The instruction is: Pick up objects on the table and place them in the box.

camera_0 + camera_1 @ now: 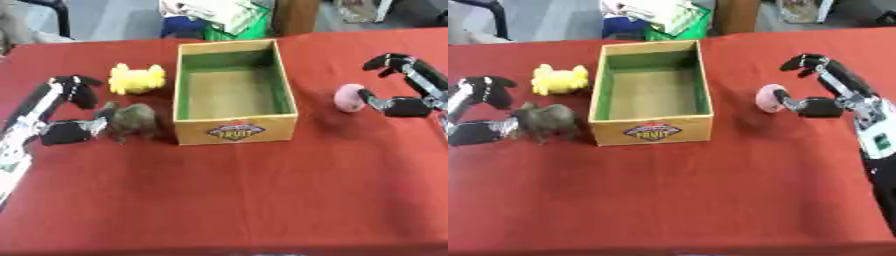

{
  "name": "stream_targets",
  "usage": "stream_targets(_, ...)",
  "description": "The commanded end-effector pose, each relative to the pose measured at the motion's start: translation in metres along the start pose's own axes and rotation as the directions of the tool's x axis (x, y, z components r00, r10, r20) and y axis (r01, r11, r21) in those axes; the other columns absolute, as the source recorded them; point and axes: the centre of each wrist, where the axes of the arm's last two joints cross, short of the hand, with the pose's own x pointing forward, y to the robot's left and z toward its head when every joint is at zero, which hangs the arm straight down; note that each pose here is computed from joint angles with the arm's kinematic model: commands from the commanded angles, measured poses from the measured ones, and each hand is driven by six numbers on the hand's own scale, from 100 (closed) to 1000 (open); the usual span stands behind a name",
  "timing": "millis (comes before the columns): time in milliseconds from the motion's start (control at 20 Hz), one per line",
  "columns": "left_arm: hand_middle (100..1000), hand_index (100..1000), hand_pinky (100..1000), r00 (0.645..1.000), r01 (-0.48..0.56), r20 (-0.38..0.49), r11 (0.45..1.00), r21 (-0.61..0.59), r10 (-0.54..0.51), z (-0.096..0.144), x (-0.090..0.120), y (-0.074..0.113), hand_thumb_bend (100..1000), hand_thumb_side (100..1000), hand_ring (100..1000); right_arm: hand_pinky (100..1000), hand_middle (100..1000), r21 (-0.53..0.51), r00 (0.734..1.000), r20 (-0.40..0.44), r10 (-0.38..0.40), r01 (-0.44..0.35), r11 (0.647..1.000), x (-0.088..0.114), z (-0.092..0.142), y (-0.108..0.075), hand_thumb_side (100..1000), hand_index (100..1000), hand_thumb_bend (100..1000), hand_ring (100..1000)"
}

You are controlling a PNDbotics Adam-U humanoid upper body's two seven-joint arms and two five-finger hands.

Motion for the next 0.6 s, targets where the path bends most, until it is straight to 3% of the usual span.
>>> stream_targets(50,513,781,616,0.999,0.038,0.011,0.999,0.016,-0.038,0.001,0.004,0.016,340,232,559,744,796,0.040,0.999,-0.006,0.050,-0.050,0.998,0.000,-0.004,-0.011,520,810,293,839)
stream_targets(150,513,781,616,0.999,0.037,0.010,0.999,0.013,-0.037,0.001,0.003,0.016,341,232,559,753,801,0.069,0.998,-0.015,0.065,-0.064,0.996,-0.001,-0.006,-0.006,546,816,338,843)
stream_targets(350,513,781,615,0.999,0.032,0.012,0.999,0.008,-0.032,0.000,0.003,0.014,336,233,559,764,796,0.088,0.993,-0.018,0.113,-0.111,0.990,0.000,-0.011,0.001,583,825,341,840)
stream_targets(450,513,781,615,0.999,0.030,0.012,1.000,0.007,-0.030,0.000,0.003,0.014,335,233,559,752,778,0.076,0.989,-0.017,0.144,-0.142,0.987,0.002,-0.014,0.003,593,824,315,812)
stream_targets(600,513,781,614,1.000,0.028,0.011,1.000,0.006,-0.028,0.000,0.003,0.013,333,233,559,649,688,0.041,0.981,-0.020,0.191,-0.190,0.981,0.006,-0.020,0.004,569,787,203,677)
